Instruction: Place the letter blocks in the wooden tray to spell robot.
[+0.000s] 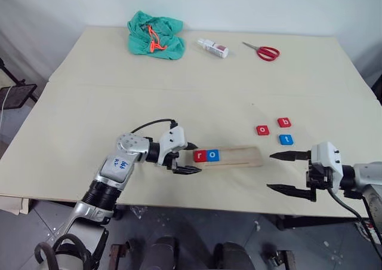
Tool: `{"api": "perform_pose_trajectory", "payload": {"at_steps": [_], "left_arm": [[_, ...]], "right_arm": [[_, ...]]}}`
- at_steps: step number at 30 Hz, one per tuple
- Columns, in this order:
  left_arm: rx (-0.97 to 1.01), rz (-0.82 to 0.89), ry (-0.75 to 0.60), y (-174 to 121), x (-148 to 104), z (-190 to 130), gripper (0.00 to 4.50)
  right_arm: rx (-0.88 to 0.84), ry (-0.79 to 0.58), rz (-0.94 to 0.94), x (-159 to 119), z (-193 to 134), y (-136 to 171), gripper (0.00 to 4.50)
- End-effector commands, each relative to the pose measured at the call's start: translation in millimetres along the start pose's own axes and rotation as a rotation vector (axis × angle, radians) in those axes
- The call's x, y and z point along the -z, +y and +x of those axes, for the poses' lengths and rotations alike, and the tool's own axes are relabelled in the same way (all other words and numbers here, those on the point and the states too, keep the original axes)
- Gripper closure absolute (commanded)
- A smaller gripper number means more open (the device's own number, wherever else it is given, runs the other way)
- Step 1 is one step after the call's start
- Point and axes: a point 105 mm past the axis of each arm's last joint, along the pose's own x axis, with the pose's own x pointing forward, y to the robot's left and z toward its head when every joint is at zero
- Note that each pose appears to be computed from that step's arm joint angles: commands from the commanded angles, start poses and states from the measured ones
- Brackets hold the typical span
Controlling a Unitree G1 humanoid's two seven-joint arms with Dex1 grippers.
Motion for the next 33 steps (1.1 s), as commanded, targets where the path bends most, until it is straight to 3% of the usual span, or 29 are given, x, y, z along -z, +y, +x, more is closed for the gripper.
{"api": "perform_pose_trajectory", "payload": {"at_steps": [1, 11, 28, 30, 33], "left_arm": [[0.043, 0.077, -0.002, -9.8, -12.7, 11.7, 1.08], [0.029, 0.085, 0.053, -19.6, -7.8, 32.2, 1.08], [0.012, 0.068, 0.087, -23.5, -3.0, 31.3, 1.08], [-0.020, 0.061, 0.082, -19.8, -4.3, 31.0, 0.36], [-0.039, 0.067, 0.075, -17.0, -7.8, 31.7, 0.01]], "right_arm": [[0.018, -0.031, -0.038, -11.3, -11.9, 0.1, 0.00], [0.111, -0.047, -0.018, -12.9, -24.5, -5.1, 0.00], [0.119, -0.047, -0.022, -15.0, -21.3, -10.1, 0.00], [0.119, -0.050, -0.024, -15.7, -20.2, -11.4, 0.00], [0.118, -0.051, -0.028, -16.2, -19.6, -13.3, 0.00]]}}
